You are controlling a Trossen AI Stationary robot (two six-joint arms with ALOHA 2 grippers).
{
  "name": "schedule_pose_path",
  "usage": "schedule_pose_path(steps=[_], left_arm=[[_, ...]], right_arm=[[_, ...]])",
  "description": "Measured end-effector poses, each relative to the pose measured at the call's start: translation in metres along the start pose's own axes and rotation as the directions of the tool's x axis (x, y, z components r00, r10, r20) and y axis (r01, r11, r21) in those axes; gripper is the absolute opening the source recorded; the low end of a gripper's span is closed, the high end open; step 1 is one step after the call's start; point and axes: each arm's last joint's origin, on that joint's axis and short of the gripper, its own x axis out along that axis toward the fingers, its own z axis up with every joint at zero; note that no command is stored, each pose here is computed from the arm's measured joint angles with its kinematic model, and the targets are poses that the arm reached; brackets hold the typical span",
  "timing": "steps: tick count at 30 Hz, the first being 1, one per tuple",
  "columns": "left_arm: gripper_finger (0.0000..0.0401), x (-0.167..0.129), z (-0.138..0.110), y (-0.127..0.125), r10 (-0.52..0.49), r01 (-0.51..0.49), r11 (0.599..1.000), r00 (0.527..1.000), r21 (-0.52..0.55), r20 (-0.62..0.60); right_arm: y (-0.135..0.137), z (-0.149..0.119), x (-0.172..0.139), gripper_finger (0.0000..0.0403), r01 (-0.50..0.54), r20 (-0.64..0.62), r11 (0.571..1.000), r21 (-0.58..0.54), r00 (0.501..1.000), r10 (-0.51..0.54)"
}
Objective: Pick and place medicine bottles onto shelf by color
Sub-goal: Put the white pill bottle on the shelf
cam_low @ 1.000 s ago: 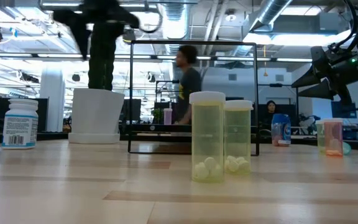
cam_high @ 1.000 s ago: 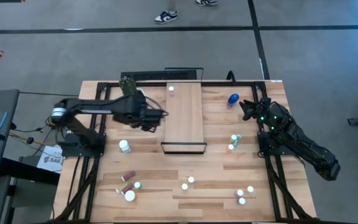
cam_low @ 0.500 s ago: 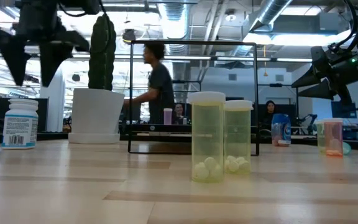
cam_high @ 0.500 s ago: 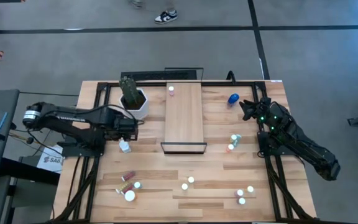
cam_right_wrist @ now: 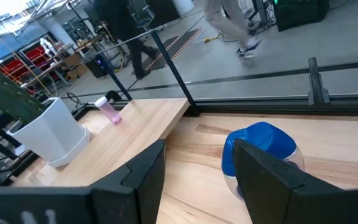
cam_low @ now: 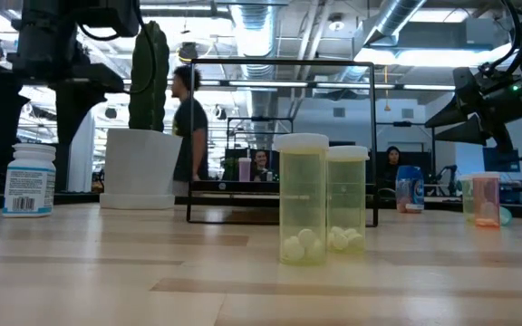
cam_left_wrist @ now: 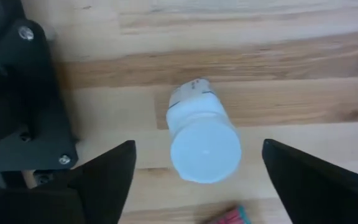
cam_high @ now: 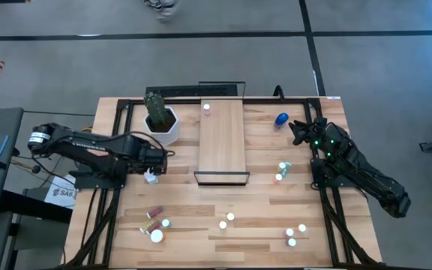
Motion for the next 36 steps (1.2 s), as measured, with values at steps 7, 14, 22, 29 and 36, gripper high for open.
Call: schedule_pose_path(steps=[7, 14, 22, 29, 36], left_arm=[[0.0376, 0.015, 0.000, 0.004, 0.017, -0.018, 0.995, 1.000, -0.099, -0.008], [0.0359, 0.021, 0.000, 0.005, 0.008, -0.009, 0.990, 1.000, -0.143, -0.008], [0.0276, 0.021, 0.000, 0.005, 0.007, -0.008, 0.988, 1.000, -0.155, -0.007], [0.0191, 0.021, 0.000, 0.003, -0.007, 0.006, 0.988, 1.000, -0.153, -0.007], [0.0145, 0.018, 0.000, 0.000, -0.036, 0.034, 0.991, 0.999, -0.127, -0.015]], right_arm=[[0.000, 0.000, 0.000, 0.0210, 0.000, 0.000, 1.000, 0.000, 1.000, 0.000], [0.000, 0.000, 0.000, 0.0210, 0.000, 0.000, 1.000, 0.000, 1.000, 0.000], [0.000, 0.000, 0.000, 0.0210, 0.000, 0.000, 1.000, 0.000, 1.000, 0.000], [0.000, 0.000, 0.000, 0.0210, 0.000, 0.000, 1.000, 0.000, 1.000, 0.000], [0.000, 0.000, 0.000, 0.0210, 0.000, 0.000, 1.000, 0.000, 1.000, 0.000]])
